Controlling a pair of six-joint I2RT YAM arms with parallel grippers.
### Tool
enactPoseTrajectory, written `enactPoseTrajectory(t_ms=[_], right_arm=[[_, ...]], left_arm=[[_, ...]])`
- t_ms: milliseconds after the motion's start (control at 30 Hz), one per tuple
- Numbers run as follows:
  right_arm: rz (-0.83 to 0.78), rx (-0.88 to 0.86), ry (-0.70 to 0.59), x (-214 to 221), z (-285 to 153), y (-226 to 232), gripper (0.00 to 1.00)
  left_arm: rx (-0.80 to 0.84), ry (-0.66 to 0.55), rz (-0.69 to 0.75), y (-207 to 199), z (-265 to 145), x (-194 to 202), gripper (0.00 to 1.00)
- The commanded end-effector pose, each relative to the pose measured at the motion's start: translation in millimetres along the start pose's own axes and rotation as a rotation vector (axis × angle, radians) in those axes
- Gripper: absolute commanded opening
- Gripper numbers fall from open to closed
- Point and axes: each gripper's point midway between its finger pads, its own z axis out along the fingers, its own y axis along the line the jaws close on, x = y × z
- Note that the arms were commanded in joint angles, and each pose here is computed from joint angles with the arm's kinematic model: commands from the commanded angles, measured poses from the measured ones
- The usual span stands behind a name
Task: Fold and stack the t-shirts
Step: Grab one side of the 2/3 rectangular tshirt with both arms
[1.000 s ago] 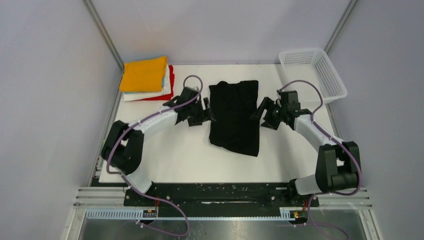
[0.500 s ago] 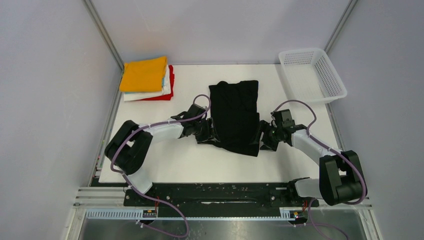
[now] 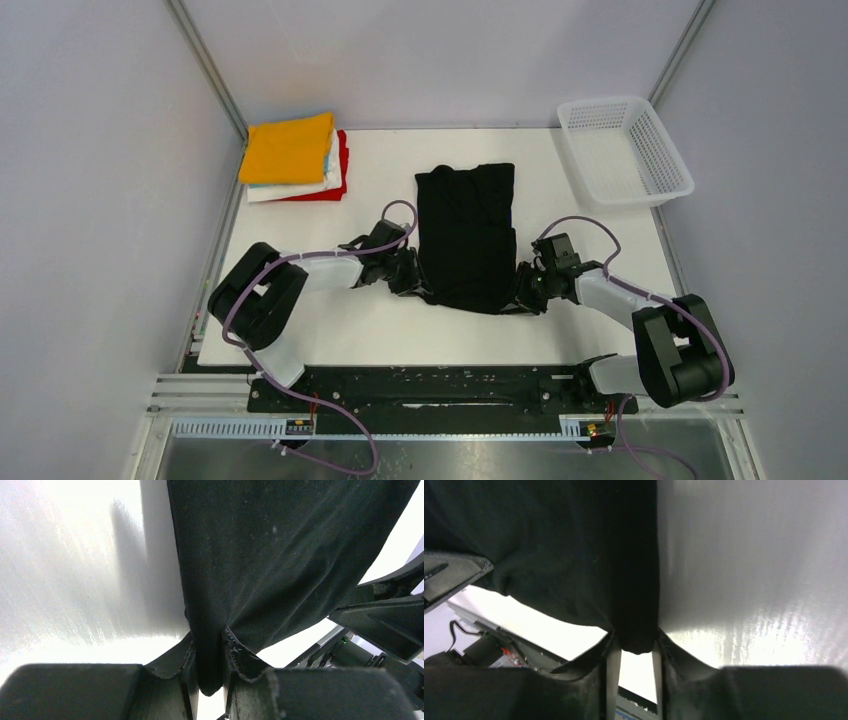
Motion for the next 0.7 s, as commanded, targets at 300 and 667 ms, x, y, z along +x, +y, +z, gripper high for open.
enactPoseTrajectory(t_ms=[300, 667], right_arm=[[0.002, 0.105, 0.095, 37.0, -4.6, -31.9, 0.00], [-0.033, 0.055, 0.131, 50.2, -12.8, -27.3, 0.00]], left_arm=[[-0.133, -0.009, -0.024, 45.5, -15.7, 27.0, 0.23], [-0.140, -0.013, -0.031, 51.1, -23.4, 34.4, 0.00]])
